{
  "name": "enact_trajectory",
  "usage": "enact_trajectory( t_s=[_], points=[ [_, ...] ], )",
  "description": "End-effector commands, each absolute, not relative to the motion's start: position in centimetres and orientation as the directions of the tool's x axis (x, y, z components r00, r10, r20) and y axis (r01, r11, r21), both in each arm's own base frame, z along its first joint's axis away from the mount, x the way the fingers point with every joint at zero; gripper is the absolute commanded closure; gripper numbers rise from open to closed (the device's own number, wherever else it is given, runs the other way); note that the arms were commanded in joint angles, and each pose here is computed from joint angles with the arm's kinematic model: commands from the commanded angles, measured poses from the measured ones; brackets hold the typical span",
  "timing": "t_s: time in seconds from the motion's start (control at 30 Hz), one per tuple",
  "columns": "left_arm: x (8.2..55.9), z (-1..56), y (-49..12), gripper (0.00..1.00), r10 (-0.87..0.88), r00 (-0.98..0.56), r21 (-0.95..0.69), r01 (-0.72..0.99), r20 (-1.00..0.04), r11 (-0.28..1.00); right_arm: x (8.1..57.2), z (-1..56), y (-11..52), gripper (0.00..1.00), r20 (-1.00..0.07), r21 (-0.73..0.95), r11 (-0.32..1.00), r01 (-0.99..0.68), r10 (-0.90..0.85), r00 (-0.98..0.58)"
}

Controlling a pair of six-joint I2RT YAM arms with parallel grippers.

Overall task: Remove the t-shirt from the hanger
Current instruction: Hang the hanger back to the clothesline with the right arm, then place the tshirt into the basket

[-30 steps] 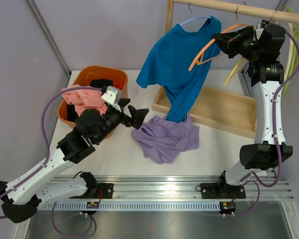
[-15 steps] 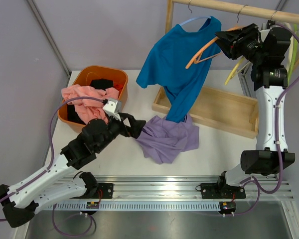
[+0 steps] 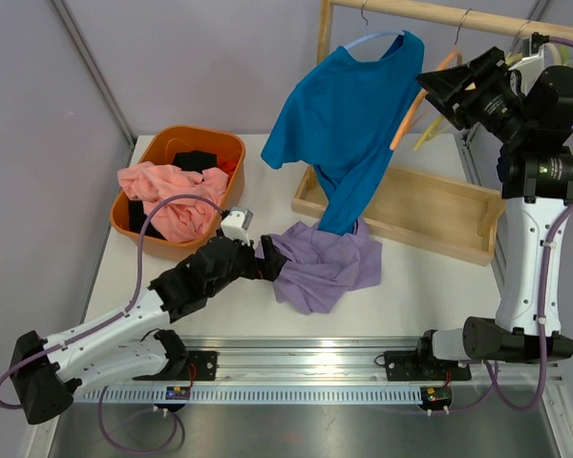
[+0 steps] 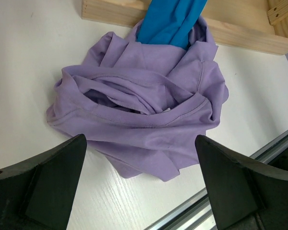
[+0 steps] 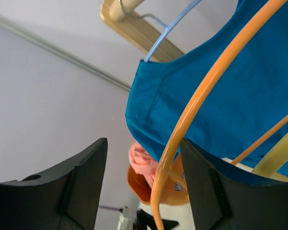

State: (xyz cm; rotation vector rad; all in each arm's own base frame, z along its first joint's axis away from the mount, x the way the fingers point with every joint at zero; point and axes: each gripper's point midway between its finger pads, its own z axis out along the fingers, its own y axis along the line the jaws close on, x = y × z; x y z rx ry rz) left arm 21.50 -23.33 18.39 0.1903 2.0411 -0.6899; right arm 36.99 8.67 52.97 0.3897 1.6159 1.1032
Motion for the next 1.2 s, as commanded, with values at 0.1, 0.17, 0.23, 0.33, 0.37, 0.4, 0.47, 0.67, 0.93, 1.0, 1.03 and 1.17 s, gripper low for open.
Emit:
enact_trajectory(
  t_s=[0.1, 0.17, 0.23, 0.33, 0.37, 0.4, 0.47, 0.67, 0.93, 1.0, 1.03, 1.17],
  points=[
    [21.7, 17.3, -25.1, 0.01, -0.133, -0.565, -0.417, 0.41, -0.814, 0.811, 31.7, 52.9, 10.3, 0.23, -0.851, 0.525, 0.669, -0.526, 0.439, -0.289],
    [21.5, 16.9, -25.7, 0.01, -0.111, -0.57, -0.405, 0.421, -0.814, 0.812, 29.5, 52.6, 11.2, 0.18, -0.918, 0.395, 0.67, -0.629, 0.322, -0.233],
    [21.3, 16.2, -26.3, 0.01, -0.084, -0.581, -0.391, 0.427, -0.81, 0.816, 27.6, 52.7, 11.9, 0.15, -0.966, 0.253, 0.65, -0.716, 0.212, -0.148],
    [21.0, 15.5, -27.3, 0.01, -0.049, -0.587, -0.368, 0.437, -0.808, 0.821, 24.8, 51.0, 13.2, 0.15, -0.991, 0.132, 0.56, -0.818, 0.085, -0.102],
    [21.0, 15.4, -27.4, 0.01, -0.043, -0.583, -0.357, 0.437, -0.811, 0.826, 23.7, 49.9, 13.8, 0.15, -0.992, 0.13, 0.498, -0.857, 0.057, -0.117],
    [20.9, 15.3, -27.6, 0.01, -0.032, -0.583, -0.35, 0.442, -0.812, 0.826, 22.5, 48.8, 14.0, 0.14, -0.998, 0.061, 0.455, -0.888, -0.001, -0.069],
    [20.8, 14.7, -28.1, 0.01, 0.001, -0.579, -0.319, 0.451, -0.816, 0.834, 21.0, 46.6, 14.4, 0.14, -0.996, 0.054, 0.393, -0.918, -0.041, -0.077],
    [20.3, 13.5, -29.6, 0.01, 0.085, -0.553, -0.241, 0.489, -0.829, 0.838, 19.8, 37.1, 13.1, 0.13, -0.961, 0.09, 0.434, -0.897, -0.198, -0.192],
    [22.1, 9.0, -32.3, 0.01, 0.114, -0.561, -0.164, 0.421, -0.82, 0.892, 18.3, 29.6, 13.1, 0.13, -0.939, 0.155, 0.43, -0.89, -0.217, -0.269],
    [22.8, 8.0, -32.3, 0.03, 0.096, -0.564, -0.151, 0.376, -0.82, 0.914, 17.8, 28.5, 13.3, 0.13, -0.936, 0.172, 0.411, -0.895, -0.216, -0.279],
    [23.0, 6.8, -32.4, 0.04, 0.106, -0.571, -0.136, 0.365, -0.814, 0.921, 17.6, 28.2, 13.3, 0.13, -0.935, 0.175, 0.402, -0.899, -0.218, -0.28],
    [23.2, 4.9, -33.9, 0.21, 0.121, -0.568, -0.144, 0.399, -0.814, 0.906, 16.5, 26.4, 13.7, 0.13, -0.931, 0.198, 0.345, -0.917, -0.227, -0.286]
  ],
)
